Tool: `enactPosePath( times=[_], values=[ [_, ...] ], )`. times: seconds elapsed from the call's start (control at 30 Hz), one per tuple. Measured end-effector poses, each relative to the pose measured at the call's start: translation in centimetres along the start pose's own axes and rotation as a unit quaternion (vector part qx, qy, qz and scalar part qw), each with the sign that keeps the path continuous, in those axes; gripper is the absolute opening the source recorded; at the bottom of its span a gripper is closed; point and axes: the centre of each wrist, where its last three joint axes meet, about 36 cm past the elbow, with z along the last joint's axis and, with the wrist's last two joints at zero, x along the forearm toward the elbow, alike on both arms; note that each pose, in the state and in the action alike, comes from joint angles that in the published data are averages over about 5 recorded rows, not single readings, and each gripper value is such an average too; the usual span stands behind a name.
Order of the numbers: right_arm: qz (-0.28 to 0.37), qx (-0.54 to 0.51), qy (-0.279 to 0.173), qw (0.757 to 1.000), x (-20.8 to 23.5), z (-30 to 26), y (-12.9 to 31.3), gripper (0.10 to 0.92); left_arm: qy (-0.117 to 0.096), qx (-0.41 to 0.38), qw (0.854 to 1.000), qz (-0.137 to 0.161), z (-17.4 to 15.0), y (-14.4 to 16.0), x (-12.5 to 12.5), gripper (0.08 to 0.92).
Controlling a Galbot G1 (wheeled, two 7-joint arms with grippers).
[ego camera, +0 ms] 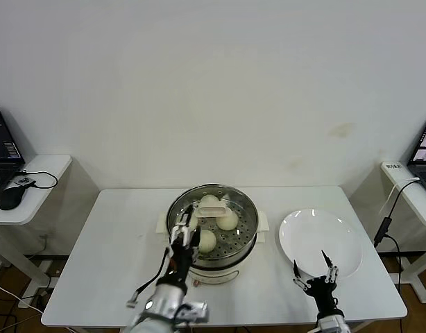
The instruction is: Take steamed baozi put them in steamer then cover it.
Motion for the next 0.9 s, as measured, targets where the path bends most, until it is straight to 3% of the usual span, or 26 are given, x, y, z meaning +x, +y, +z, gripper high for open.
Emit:
enactPosePath(
  times=[0.2,0.37,0.5,0.67,0.8,0.9],
  values=[
    [-0.011,-0.006,-0.004,1.000,0.3,-0.3,-0.2,0.823,-0.004,0.124,0.992,-0.016,4.8,-0.5,3.7,0.823],
    [-0.022,-0.015,-0.009,1.000,0.6,-0.6,-0.5,0.823,0.016,0.255,0.966,-0.041,8.4,-1.8,6.9,0.823],
    [-0.034,-0.027,-0.006,0.999,1.0,-0.8,-0.9,0.823,0.046,0.364,0.928,-0.068,10.1,-3.0,9.3,0.823],
    [-0.050,-0.051,0.005,0.997,1.6,-1.1,-1.6,0.823,0.093,0.482,0.866,-0.097,11.3,-4.8,11.3,0.823],
    [-0.064,-0.070,0.014,0.995,2.1,-1.2,-2.0,0.823,0.133,0.543,0.821,-0.112,12.2,-6.1,12.4,0.823],
    [-0.076,-0.081,0.021,0.994,2.5,-1.2,-2.0,0.823,0.153,0.570,0.798,-0.120,13.0,-6.7,13.0,0.823]
  ],
)
